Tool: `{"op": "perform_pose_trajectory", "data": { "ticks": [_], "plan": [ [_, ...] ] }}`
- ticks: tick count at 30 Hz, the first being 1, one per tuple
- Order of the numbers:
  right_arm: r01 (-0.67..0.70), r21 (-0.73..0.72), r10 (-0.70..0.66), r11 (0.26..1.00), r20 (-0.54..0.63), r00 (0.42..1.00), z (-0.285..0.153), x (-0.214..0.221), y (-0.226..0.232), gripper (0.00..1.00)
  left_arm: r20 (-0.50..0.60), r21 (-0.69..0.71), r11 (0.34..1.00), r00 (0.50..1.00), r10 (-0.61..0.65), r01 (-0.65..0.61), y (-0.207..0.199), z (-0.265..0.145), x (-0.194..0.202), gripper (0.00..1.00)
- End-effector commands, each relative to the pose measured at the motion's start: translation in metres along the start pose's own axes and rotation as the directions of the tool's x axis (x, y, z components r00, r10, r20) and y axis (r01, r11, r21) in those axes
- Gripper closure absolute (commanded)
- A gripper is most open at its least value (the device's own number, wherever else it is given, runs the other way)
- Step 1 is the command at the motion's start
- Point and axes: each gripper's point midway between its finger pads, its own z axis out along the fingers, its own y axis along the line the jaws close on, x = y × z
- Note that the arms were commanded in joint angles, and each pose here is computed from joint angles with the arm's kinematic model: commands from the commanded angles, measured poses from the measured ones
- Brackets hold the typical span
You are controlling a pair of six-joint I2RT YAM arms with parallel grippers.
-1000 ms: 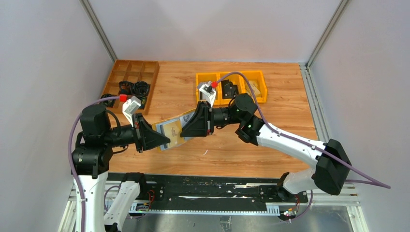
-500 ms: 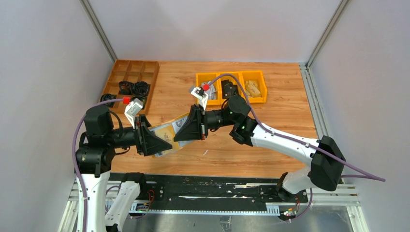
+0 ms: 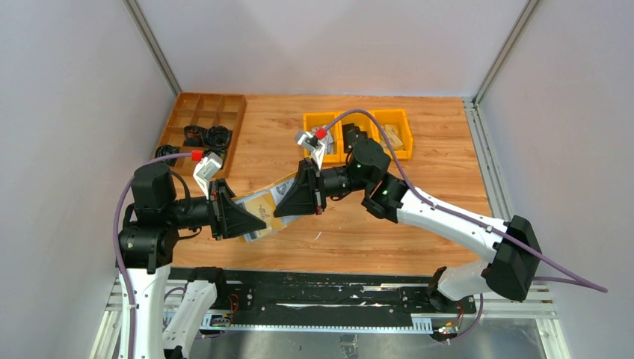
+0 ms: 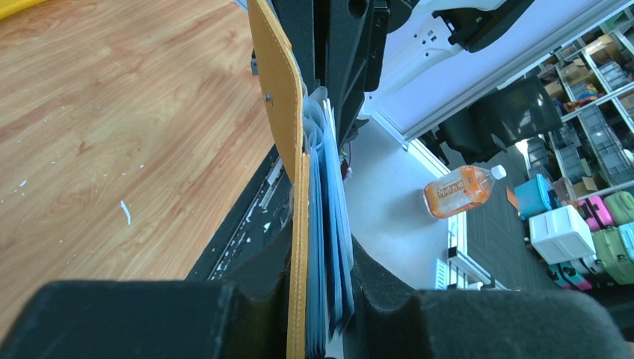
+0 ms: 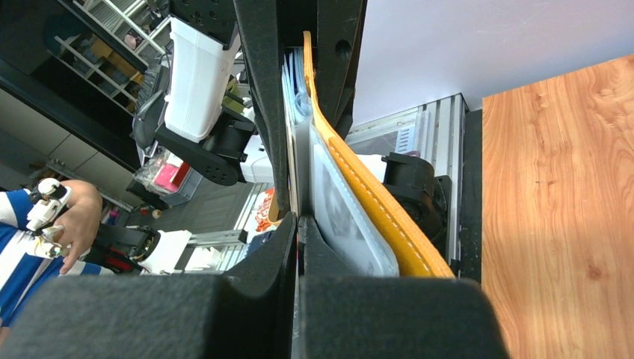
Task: Take the credit cards out of the card holder
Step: Remove the credit card from the card holder.
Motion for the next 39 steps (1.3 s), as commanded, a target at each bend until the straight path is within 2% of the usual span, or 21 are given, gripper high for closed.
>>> {"op": "perform_pose_trajectory", "data": {
  "ticks": [1, 6, 11, 18, 22, 26, 29, 31, 34, 39],
  "plan": [
    [0.052, 0.021, -0.051, 0.998, -0.012, 0.999, -0.012, -0.009, 0.001, 1.0, -0.011, 0.08, 0.997, 1.0, 0.012, -0.011, -0.023, -0.003, -0.001, 0.79],
    [0.05, 0.029, -0.049, 0.998, -0.04, 0.998, -0.015, -0.001, 0.0, 1.0, -0.009, 0.077, 0.997, 1.0, 0.018, -0.017, -0.025, -0.004, -0.003, 0.83],
    [0.064, 0.077, -0.061, 0.995, -0.036, 0.997, -0.021, 0.002, -0.003, 1.0, -0.004, 0.063, 0.998, 1.0, 0.026, -0.026, -0.024, -0.004, -0.006, 0.93],
    [0.028, 0.091, -0.043, 0.995, 0.172, 0.984, -0.018, -0.018, -0.002, 1.0, 0.001, 0.041, 0.999, 0.999, 0.034, -0.034, -0.02, -0.003, -0.009, 0.95],
    [-0.003, 0.075, -0.012, 0.997, 0.198, 0.98, -0.012, -0.021, -0.005, 0.99, 0.004, 0.038, 0.999, 0.999, 0.037, -0.037, -0.022, -0.004, -0.011, 0.96],
    [-0.011, 0.01, 0.009, 1.0, 0.218, 0.976, -0.009, -0.028, 0.005, 0.75, 0.006, 0.034, 0.998, 0.999, 0.043, -0.043, -0.022, -0.004, -0.01, 1.0],
    [-0.02, -0.041, 0.029, 0.999, 0.222, 0.975, -0.006, -0.031, 0.012, 0.66, 0.01, 0.015, 0.999, 0.999, 0.05, -0.05, -0.019, -0.004, -0.011, 1.0],
    [-0.029, -0.07, 0.044, 0.997, 0.218, 0.975, -0.004, -0.031, 0.014, 0.64, 0.012, 0.008, 0.999, 0.999, 0.049, -0.049, -0.018, -0.004, -0.012, 1.0],
    [-0.025, -0.079, 0.041, 0.997, 0.205, 0.978, -0.001, -0.028, 0.015, 0.67, 0.018, -0.018, 0.998, 0.998, 0.053, -0.053, -0.013, -0.003, -0.014, 1.0],
    [-0.04, -0.044, 0.047, 0.998, 0.181, 0.982, -0.001, -0.023, 0.007, 0.91, 0.024, -0.045, 0.997, 0.998, 0.064, -0.063, -0.01, -0.004, -0.016, 1.0]
  ]
}}
